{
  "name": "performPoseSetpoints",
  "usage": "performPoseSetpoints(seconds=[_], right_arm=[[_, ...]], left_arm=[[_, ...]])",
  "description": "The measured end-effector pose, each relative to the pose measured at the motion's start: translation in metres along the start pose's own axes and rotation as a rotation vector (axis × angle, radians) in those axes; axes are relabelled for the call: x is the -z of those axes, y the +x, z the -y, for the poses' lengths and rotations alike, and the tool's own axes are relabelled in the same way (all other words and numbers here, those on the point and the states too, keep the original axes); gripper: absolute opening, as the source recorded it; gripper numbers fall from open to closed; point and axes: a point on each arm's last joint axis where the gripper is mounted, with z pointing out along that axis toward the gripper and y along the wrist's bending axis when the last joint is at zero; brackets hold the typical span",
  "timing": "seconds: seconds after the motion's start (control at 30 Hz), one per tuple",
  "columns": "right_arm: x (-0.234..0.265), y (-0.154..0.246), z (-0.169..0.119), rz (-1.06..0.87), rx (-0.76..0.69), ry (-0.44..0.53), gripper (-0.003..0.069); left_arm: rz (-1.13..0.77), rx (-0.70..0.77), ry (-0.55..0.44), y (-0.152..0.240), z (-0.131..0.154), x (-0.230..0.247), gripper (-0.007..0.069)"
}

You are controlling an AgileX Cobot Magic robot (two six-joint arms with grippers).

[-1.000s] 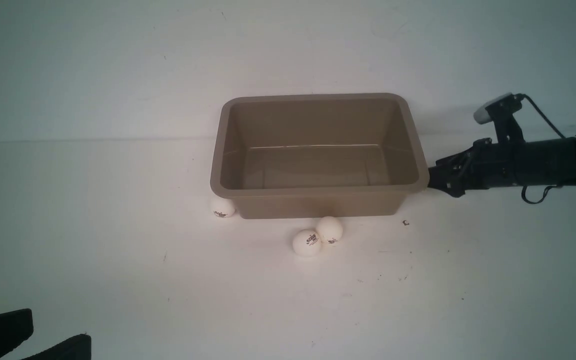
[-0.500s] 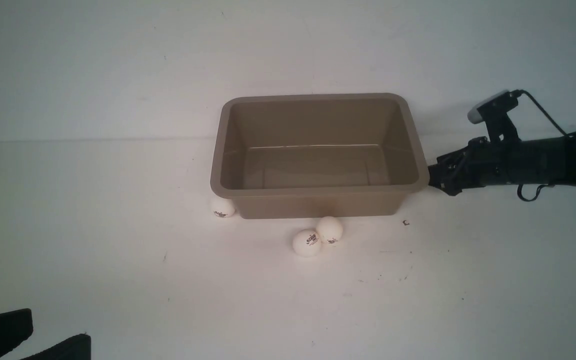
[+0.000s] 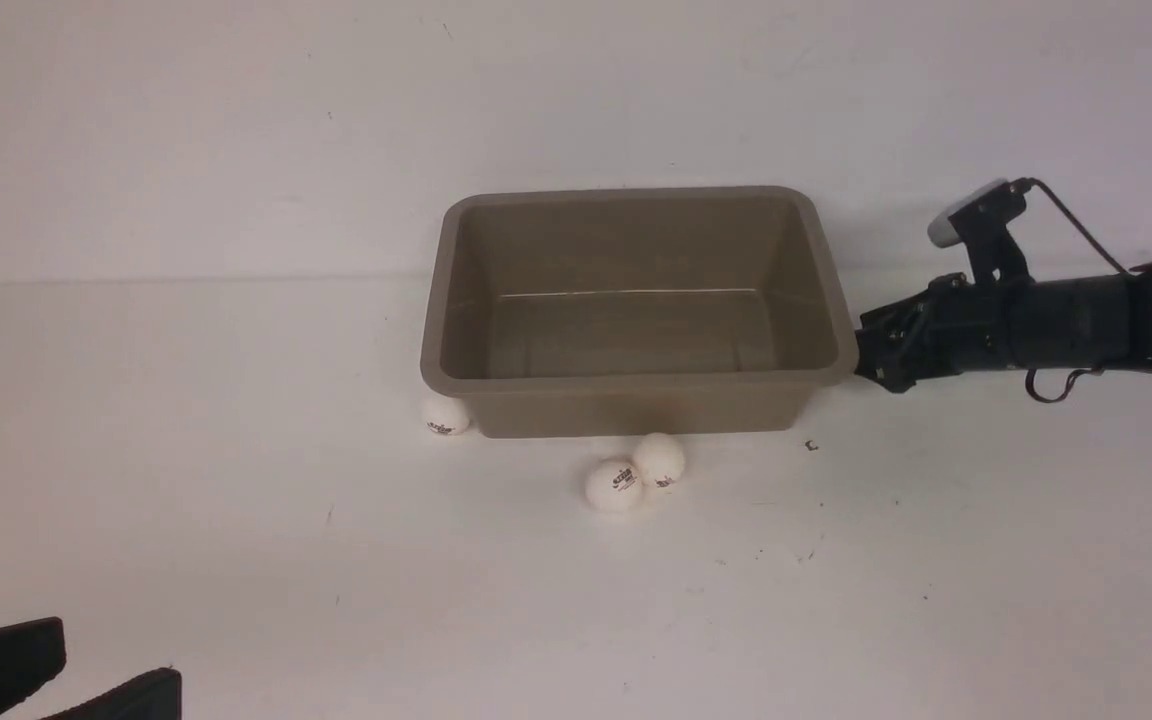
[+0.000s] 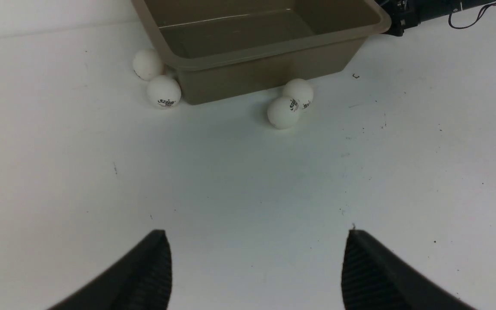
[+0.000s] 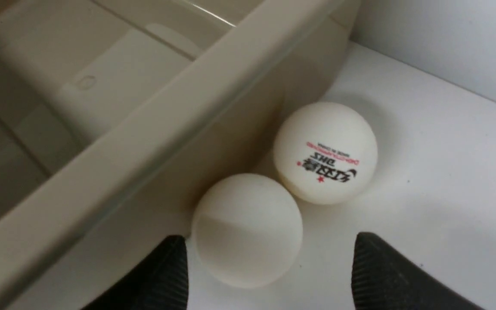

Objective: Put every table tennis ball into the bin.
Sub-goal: Use the right arm to clamp the table tennis ball closest to it

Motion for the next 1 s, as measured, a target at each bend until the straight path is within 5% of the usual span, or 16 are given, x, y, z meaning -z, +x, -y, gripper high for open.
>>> performPoseSetpoints(seconds=[1.0], right_arm=[[-0.0048,-0.0049,0.0027,0.028,0.05,0.087,0.0462]], left_arm=[[0.0,0.0,0.0,0.0,0.0,0.0,0.0478]])
